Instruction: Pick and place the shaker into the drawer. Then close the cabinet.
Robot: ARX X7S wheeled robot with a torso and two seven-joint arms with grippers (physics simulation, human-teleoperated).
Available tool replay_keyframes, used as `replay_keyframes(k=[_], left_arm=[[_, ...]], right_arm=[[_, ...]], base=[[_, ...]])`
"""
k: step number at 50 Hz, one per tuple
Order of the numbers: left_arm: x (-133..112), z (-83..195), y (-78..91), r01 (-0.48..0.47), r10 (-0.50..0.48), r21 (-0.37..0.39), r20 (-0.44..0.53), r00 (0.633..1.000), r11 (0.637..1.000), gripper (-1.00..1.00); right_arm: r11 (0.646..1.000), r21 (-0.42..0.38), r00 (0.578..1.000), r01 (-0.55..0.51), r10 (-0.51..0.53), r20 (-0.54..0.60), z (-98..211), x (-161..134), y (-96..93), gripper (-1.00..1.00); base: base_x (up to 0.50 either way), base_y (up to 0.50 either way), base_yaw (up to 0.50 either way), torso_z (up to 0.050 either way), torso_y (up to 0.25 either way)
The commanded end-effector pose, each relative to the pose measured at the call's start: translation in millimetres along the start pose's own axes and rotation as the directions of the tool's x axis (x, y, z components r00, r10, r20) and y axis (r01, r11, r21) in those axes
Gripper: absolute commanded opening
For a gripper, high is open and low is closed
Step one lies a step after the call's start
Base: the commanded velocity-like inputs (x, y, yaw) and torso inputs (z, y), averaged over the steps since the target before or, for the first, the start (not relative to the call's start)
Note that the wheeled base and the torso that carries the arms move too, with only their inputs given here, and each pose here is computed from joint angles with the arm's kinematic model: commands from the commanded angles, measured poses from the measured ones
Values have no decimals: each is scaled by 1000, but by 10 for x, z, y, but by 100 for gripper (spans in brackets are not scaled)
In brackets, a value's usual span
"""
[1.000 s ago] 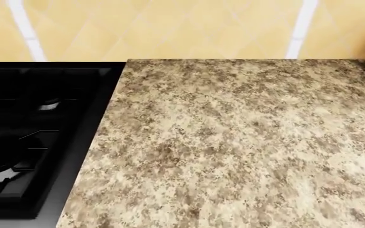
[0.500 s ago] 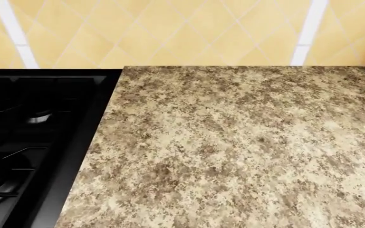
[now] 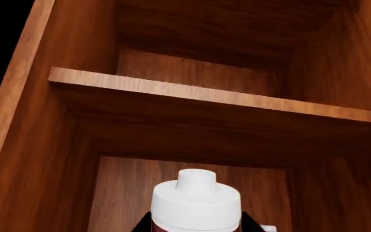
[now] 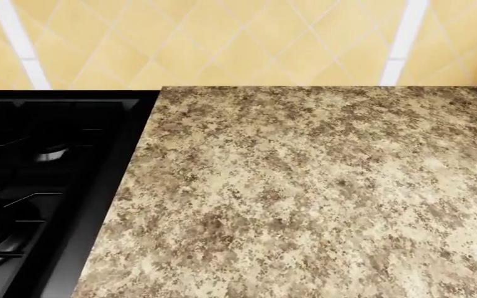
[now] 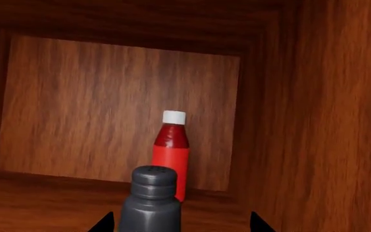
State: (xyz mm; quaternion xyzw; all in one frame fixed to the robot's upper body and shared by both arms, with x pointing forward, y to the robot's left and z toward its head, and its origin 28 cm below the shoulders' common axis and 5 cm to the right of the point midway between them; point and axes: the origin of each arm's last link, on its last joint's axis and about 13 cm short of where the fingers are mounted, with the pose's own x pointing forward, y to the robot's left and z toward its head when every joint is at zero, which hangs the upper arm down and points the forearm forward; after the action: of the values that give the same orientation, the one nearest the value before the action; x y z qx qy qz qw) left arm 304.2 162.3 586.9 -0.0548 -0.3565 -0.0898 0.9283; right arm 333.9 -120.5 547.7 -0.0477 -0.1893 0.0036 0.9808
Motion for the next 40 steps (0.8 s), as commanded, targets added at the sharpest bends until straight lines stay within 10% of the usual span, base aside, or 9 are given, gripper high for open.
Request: replay_keyframes(k=[1, 20, 21, 32, 40], left_arm=[[-60, 399, -120, 60, -53, -40, 165, 985, 997, -100], [-44, 312, -160, 73, -67, -37, 134, 989, 997, -100], [-43, 309, -161, 72, -66, -38, 133, 989, 997, -100], [-30, 255, -159, 68, -63, -38, 117, 991, 997, -100], [-24, 242, -134, 65, -60, -50, 107, 992, 997, -100]], right_arm=[[999, -31, 996, 39, -41, -81, -199, 32, -103, 100], [998, -33, 987, -55, 49, -153, -327, 46, -76, 100], [997, -28, 985, -73, 68, -162, -336, 46, -68, -100], [994, -42, 991, -99, 94, -97, -309, 71, -68, -100], [994, -25, 942, -111, 113, 316, 555, -143, -28, -100]], base=[[0, 0, 0, 0, 0], [225, 0, -1, 0, 0], [0, 0, 0, 0, 0], [0, 0, 0, 0, 0], [0, 0, 0, 0, 0]])
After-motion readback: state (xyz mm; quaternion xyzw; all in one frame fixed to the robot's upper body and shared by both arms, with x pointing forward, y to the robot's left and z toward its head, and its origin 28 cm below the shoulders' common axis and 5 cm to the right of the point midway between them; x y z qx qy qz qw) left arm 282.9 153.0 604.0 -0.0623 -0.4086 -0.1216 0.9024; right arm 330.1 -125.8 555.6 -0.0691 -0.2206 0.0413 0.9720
